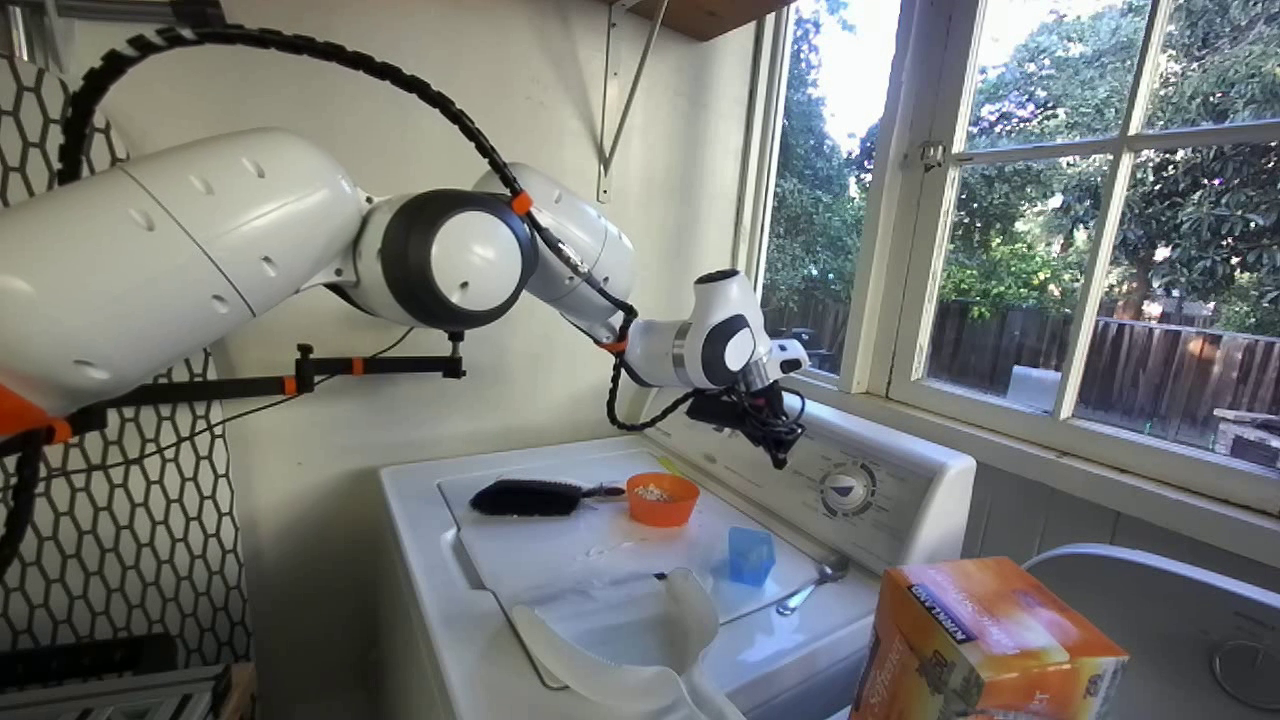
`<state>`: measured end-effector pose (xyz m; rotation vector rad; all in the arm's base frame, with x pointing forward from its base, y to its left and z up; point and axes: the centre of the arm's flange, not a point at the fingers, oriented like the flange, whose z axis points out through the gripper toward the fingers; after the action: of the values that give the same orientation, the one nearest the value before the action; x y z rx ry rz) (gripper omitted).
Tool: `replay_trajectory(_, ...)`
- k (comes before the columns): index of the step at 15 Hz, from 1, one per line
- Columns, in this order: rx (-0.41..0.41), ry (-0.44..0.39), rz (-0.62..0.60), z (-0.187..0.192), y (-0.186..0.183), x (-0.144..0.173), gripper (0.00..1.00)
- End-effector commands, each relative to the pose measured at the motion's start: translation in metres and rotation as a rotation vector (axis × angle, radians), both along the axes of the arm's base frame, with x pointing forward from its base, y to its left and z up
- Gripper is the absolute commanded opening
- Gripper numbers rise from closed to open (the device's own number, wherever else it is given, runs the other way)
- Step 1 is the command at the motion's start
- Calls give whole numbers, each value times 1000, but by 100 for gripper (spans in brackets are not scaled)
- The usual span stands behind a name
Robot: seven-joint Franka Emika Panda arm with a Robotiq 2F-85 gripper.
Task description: Press the button on the washer
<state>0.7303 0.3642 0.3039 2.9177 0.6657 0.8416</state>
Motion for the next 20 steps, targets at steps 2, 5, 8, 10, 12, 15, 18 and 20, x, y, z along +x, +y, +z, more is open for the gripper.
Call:
replay_trajectory(2, 12, -6, -17, -11, 4, 11, 0)
replay_trajectory(5, 13, -7, -16, -9, 5, 11, 0)
replay_trajectory(8, 14, -16, -6, 1, 8, 9, 0)
replay_trajectory(10, 18, -23, -3, 5, 10, 10, 0)
replay_trajectory(12, 20, -27, -3, 6, 11, 11, 0)
replay_trajectory(15, 19, -24, -5, 3, 11, 12, 0)
replay_trajectory(18, 13, -13, -5, -3, 10, 12, 0)
replay_trajectory(20, 14, -9, -8, -9, 10, 12, 0)
